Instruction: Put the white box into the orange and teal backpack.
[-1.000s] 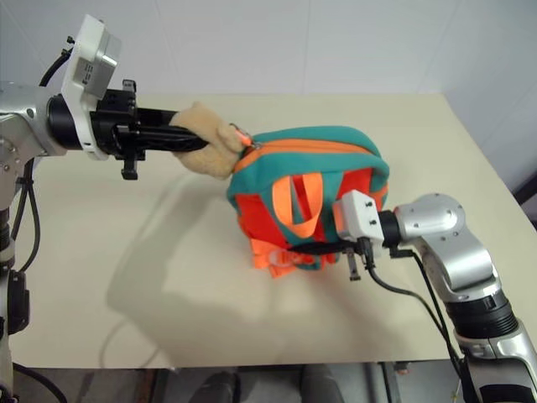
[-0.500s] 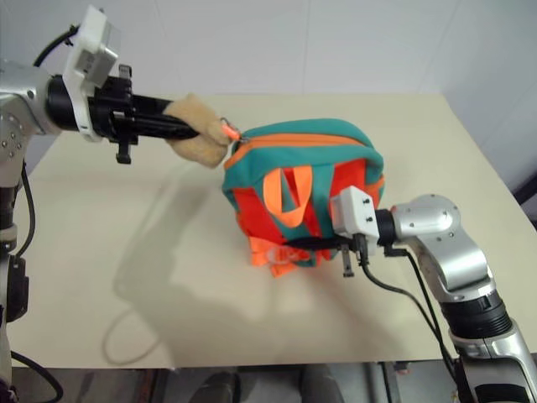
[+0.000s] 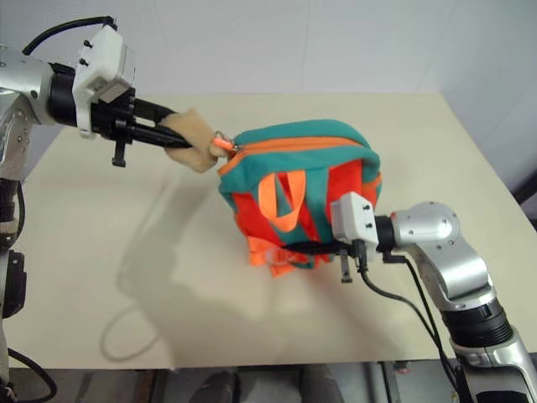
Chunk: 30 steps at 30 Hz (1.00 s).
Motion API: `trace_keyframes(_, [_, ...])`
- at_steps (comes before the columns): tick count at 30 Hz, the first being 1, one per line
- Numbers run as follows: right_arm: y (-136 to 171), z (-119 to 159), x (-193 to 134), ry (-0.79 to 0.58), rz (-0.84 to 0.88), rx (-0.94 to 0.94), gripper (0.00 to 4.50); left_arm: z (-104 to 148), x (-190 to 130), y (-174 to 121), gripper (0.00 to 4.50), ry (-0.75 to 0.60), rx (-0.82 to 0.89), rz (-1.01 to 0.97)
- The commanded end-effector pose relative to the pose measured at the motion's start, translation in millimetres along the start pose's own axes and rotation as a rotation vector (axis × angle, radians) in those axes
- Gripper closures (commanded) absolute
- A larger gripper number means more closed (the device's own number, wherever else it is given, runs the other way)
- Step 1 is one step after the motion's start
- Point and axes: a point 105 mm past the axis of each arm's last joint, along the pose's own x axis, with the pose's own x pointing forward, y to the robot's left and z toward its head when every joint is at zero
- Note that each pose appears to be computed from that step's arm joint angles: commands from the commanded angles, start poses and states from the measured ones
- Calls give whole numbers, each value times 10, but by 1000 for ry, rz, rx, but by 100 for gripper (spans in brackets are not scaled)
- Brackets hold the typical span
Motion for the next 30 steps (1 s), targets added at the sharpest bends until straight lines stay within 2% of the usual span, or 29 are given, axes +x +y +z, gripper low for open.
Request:
trace_keyframes(1, [60, 25, -49, 13, 15, -8, 401, -78, -321, 166, 393, 94, 12, 161])
trace_keyframes(7, [85, 22, -38, 8, 17, -3, 401, -151, -447, 215, 393, 173, 32, 180])
trace_keyframes(9, [86, 21, -29, 6, 17, -2, 401, -104, -482, 284, 393, 165, 50, 209])
trace_keyframes(14, [83, 16, -17, 2, 13, 1, 401, 48, -508, 442, 393, 86, 43, 271])
trace_keyframes(19, [49, 27, 6, -17, -14, 3, 401, 440, -492, 534, 394, -198, -50, 304])
trace_keyframes(25, [-102, 121, 63, -91, -140, -4, 401, 383, -488, 479, 394, -230, -149, 308])
trace_keyframes(30, [-262, 289, 96, -222, -270, 47, 401, 274, -486, 434, 394, -238, -214, 333])
